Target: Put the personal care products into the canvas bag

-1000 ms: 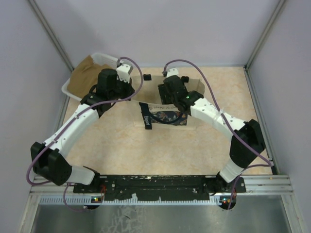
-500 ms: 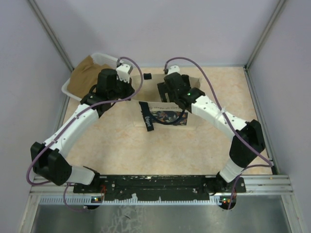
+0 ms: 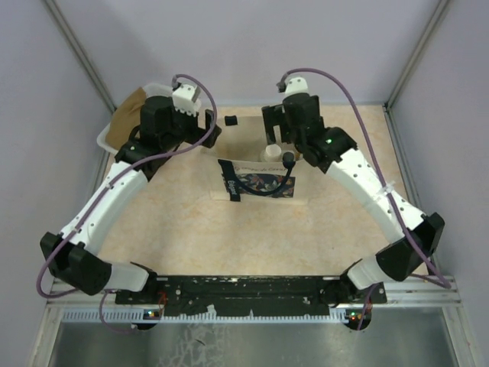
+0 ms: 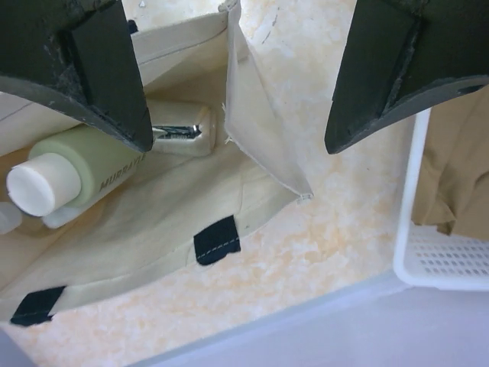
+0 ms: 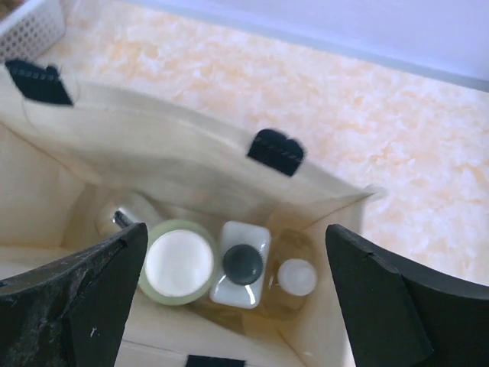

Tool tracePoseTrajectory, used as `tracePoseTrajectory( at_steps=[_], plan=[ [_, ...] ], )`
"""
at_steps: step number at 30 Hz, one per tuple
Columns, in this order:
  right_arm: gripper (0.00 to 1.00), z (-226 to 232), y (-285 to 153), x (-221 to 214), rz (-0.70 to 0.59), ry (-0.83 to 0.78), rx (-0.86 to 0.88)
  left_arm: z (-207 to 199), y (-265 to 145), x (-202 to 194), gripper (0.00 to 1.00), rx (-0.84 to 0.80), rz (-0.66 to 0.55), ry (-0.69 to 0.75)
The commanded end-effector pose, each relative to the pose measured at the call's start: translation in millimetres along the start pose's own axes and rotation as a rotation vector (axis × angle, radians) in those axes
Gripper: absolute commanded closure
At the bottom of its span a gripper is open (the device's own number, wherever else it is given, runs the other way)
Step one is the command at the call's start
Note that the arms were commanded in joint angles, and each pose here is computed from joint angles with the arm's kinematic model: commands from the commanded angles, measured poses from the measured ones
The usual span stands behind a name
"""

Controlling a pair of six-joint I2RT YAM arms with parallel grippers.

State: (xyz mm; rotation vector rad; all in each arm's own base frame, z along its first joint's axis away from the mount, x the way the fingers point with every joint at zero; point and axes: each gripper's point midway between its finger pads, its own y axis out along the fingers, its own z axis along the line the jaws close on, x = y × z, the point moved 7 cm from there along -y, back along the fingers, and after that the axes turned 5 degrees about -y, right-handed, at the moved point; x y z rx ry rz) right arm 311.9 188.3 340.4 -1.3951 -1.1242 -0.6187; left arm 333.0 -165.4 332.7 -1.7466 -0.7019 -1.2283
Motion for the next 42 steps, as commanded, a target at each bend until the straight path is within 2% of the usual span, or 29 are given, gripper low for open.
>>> tracePoseTrajectory(
  at_steps=[1, 8, 11, 15, 17, 23, 29, 42],
  plan=[
    [0.01, -42.6, -16.4, 31.8, -0.101, 0.062, -0.021, -3.2, -28.0, 41.8, 0.0, 0.006, -0.158, 0.013],
    [0.01, -130.7, 9.6, 36.2, -0.097, 0.166, -0.102, 32.7, -23.2, 50.6, 0.0, 0.129, -0.161, 0.013],
    [0.01, -177.2, 23.6, 12.5, -0.042, 0.229, -0.164, 70.8, -17.8, 47.8, 0.01, 0.159, -0.167, -0.043],
    [0.01, -205.1, 30.8, -34.9, 0.035, 0.3, -0.241, 111.5, -6.2, 29.0, 0.01, 0.275, -0.11, -0.11],
    [0.01, -206.0, 32.7, -55.4, 0.06, 0.333, -0.243, 121.6, 0.2, 17.0, 0.01, 0.319, -0.07, -0.153],
    [0.01, -200.9, 35.0, -94.4, 0.135, 0.369, -0.29, 116.7, 9.1, -12.0, 0.01, 0.275, -0.006, -0.237],
    [0.01, -198.3, 34.4, -103.4, 0.154, 0.369, -0.291, 117.1, 1.9, -17.5, 0.01, 0.31, -0.013, -0.253],
    [0.01, -196.6, 32.9, -105.0, 0.145, 0.363, -0.279, 113.4, 7.2, -22.9, 0.01, 0.254, -0.003, -0.247]
  ],
)
